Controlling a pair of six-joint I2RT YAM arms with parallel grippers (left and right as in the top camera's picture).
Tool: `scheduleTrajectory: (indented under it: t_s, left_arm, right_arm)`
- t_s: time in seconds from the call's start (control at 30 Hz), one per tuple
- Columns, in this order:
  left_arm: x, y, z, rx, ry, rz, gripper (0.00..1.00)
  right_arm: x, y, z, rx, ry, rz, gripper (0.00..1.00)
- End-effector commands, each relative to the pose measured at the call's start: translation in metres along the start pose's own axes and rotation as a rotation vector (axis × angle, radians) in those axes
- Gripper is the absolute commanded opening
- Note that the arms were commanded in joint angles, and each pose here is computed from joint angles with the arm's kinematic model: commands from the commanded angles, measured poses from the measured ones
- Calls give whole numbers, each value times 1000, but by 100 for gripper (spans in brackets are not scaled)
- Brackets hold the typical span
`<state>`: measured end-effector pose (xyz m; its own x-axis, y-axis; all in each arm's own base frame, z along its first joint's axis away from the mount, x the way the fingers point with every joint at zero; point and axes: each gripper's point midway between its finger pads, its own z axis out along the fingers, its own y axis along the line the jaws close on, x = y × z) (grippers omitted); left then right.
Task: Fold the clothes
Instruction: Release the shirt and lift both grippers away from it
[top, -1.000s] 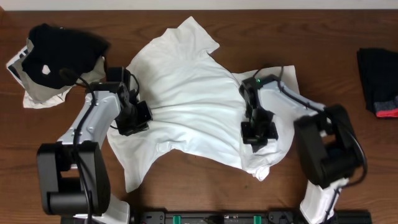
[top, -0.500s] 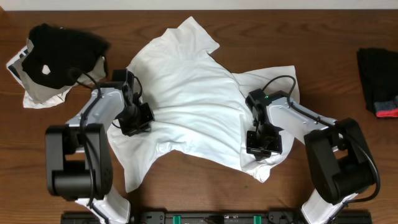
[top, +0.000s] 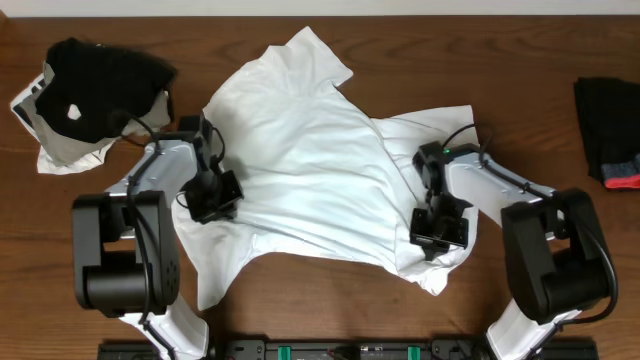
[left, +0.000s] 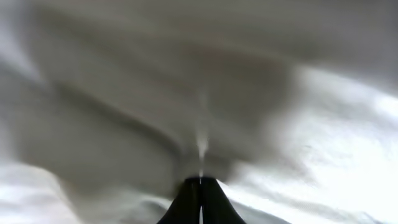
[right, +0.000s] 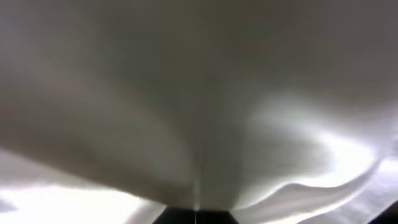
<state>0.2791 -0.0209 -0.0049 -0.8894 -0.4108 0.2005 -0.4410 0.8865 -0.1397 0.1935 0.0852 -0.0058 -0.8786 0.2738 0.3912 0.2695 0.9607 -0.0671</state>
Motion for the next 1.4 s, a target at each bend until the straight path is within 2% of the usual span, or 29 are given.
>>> scheduleTrajectory:
  t_s: [0.0,0.17,0.67,0.97,1.17,1.37]
  left_arm:
    - [-7,35,5,-92,-4,-71,6]
    - [-10,52,1,-81,0,-137,6]
    - [2,59,0,-95,54,-145,6]
    - [20,63,-5,-117,120,-171,6]
    - [16,59,-18,-101,72,-163,6]
    - [15,50,-64,-57,-67,-141,6]
  right_arm:
    - [-8,-18,1,40,-20,41,1]
    - [-15,-31,-1,62,-35,75,1]
    - [-40,-59,-7,13,-69,180,1]
    - [-68,-70,-40,-40,-132,231,1]
    - [-84,-68,-78,-41,-199,185,1]
    - [-88,-71,-124,-20,-249,186,1]
